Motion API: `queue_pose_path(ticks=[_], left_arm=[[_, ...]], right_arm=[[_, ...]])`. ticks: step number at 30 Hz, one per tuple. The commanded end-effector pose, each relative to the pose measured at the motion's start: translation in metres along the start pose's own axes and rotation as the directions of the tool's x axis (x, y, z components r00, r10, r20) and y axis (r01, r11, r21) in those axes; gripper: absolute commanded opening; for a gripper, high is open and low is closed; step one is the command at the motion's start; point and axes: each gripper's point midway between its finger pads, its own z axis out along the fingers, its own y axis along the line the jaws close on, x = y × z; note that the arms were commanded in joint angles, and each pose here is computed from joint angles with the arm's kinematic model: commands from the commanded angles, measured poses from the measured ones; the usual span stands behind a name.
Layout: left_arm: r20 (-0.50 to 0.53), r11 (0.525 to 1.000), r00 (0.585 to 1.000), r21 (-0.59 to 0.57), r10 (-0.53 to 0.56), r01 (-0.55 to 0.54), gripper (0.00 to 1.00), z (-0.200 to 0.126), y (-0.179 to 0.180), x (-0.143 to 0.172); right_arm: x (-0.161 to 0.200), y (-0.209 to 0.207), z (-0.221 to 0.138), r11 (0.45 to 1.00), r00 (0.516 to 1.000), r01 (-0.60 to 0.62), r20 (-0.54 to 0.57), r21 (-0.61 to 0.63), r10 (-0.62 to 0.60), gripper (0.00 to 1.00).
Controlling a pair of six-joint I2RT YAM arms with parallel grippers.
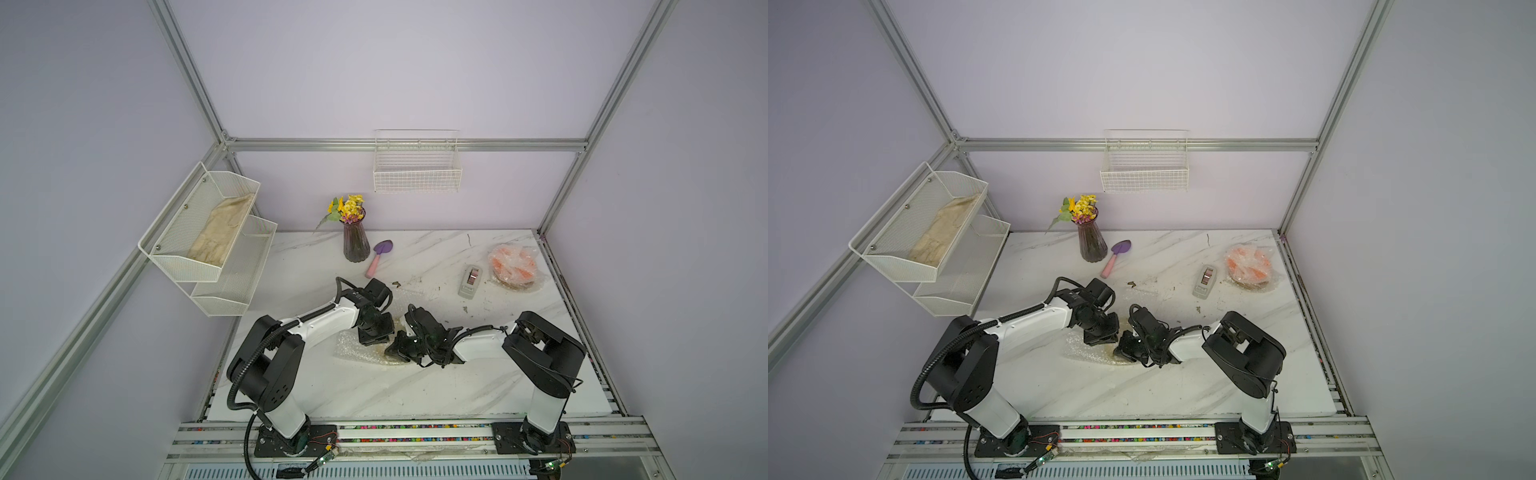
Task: Wrap dinner plates in bubble wrap
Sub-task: Wrap the plate in the bubble wrap.
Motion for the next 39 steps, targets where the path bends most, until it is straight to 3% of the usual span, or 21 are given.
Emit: queue_pose_path(ticks=[1,5,9,12,20,24,29,33,36,39], left_arm=[[-0.003,0.998,1.0,0.06,0.008,-0.007,0.09,0.003,-0.023,-0.01],[-0.02,1.0,1.0,-0.003,0.007,-0.007,0.09,0.016,-0.007,-0.006],[-0.052,0.996,0.999,-0.094,0.007,-0.012,0.08,0.029,0.019,0.004],[-0.072,0.993,0.997,-0.117,0.011,-0.02,0.08,0.034,0.029,0.01],[-0.087,0.991,0.995,-0.117,0.048,-0.058,0.08,0.034,0.027,0.01],[-0.075,0.989,0.995,-0.126,0.072,-0.081,0.08,0.03,0.026,0.006],[-0.097,0.985,0.991,-0.14,0.09,-0.103,0.09,0.033,0.028,0.006],[-0.107,0.984,0.989,-0.139,0.099,-0.113,0.09,0.034,0.029,0.008],[-0.103,0.984,0.989,-0.133,0.106,-0.12,0.09,0.033,0.027,0.008],[-0.07,0.984,0.991,-0.129,0.116,-0.124,0.08,0.022,0.021,0.003]], right_arm=[[0.019,-0.032,0.004,0.994,0.997,-0.055,-0.05,0.093,0.06,0.0],[0.019,-0.022,-0.002,0.997,0.997,-0.046,-0.052,0.069,0.05,0.02],[0.011,0.001,-0.026,0.999,0.999,-0.041,-0.027,0.025,0.042,0.26],[-0.002,-0.003,-0.051,0.998,0.999,-0.037,-0.006,0.046,0.037,0.31],[0.005,-0.073,-0.059,0.976,0.991,-0.062,-0.104,0.209,0.085,0.1],[0.013,-0.084,-0.063,0.969,0.99,-0.085,-0.086,0.233,0.108,0.07],[0.025,-0.063,-0.065,0.979,0.991,-0.077,-0.092,0.187,0.095,0.06],[0.005,-0.033,-0.079,0.988,1.0,-0.013,-0.006,0.157,0.014,0.07],[0.013,-0.011,-0.059,1.0,0.996,-0.02,-0.084,0.005,0.02,0.08],[0.025,-0.018,-0.041,0.997,0.984,-0.066,-0.165,-0.029,0.06,0.06]])
